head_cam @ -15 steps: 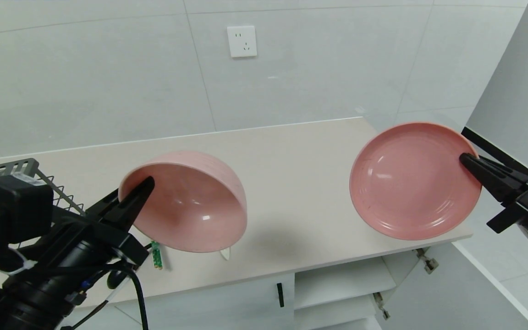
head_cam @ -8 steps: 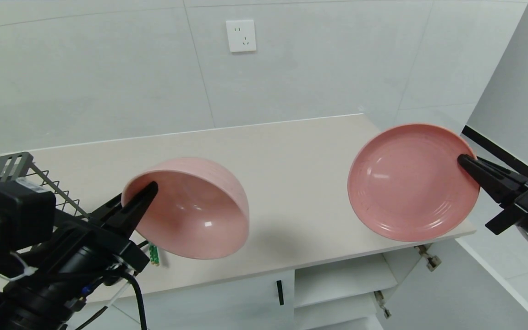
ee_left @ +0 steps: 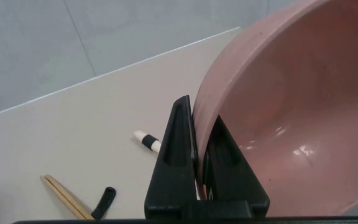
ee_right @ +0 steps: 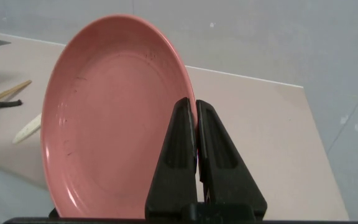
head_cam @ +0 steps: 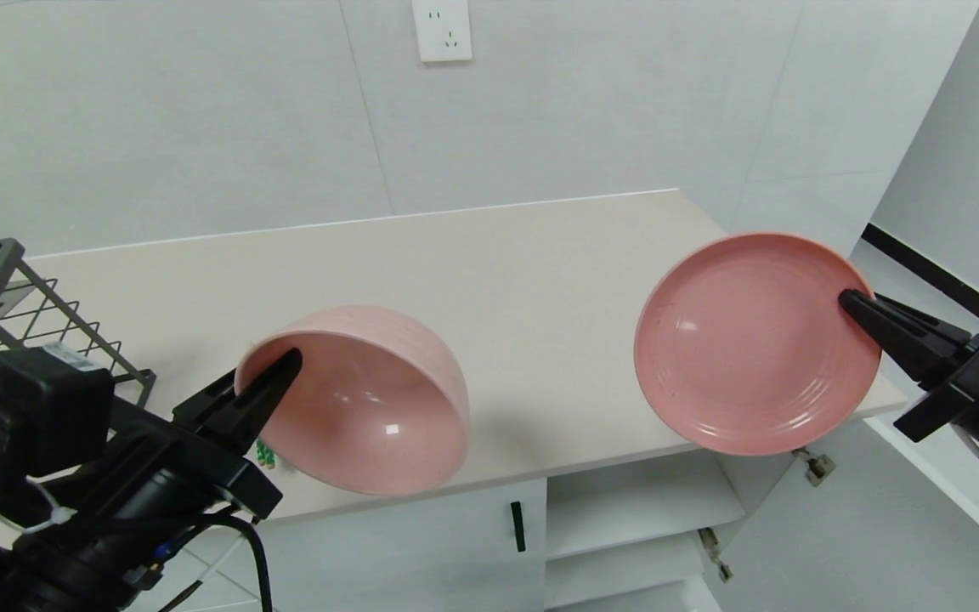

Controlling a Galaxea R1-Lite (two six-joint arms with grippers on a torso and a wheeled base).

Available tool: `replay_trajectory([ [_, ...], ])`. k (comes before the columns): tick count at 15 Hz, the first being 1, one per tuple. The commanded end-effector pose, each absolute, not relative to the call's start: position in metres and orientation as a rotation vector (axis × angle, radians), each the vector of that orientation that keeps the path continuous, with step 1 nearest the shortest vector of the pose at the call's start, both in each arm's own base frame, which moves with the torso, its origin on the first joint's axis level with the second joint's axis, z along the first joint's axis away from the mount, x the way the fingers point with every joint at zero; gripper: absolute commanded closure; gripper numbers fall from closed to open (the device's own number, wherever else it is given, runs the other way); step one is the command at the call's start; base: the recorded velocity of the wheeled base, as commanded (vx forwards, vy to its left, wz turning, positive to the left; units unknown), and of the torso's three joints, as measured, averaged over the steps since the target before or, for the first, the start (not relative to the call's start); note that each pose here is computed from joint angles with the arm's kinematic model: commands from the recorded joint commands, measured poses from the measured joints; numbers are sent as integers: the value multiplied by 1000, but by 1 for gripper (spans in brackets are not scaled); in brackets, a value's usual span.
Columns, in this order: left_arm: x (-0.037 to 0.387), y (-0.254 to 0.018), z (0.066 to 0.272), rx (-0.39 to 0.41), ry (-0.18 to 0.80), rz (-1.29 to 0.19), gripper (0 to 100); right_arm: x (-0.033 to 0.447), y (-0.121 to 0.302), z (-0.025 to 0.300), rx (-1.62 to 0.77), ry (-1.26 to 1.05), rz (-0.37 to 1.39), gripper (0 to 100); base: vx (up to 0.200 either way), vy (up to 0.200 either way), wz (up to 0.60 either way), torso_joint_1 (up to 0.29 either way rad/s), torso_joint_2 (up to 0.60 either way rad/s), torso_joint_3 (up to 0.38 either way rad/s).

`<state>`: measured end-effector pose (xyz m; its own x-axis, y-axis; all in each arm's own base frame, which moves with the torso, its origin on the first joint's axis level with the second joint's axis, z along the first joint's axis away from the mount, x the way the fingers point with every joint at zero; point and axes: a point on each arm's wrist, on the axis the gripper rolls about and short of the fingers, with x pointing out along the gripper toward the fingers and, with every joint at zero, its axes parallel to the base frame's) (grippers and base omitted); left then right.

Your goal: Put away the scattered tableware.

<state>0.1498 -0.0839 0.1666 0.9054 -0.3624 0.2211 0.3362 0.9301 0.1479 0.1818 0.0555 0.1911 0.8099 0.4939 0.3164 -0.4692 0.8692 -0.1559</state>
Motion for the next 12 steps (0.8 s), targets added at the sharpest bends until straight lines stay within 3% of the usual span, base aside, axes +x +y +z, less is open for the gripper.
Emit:
replay_trajectory([
  [1, 150, -84, 166, 109, -244, -362, 100, 181, 55, 191, -72, -359, 516, 100, -200, 0, 0, -237, 500, 237],
  [6, 150, -84, 166, 107, -244, -363, 100, 181, 56, 193, -71, -366, 517, 100, -200, 0, 0, -74, 135, 68],
  [12, 150, -84, 164, 110, -237, -363, 100, 180, 55, 193, -71, -370, 517, 100, 0, 0, 0, 0, 0, 0],
])
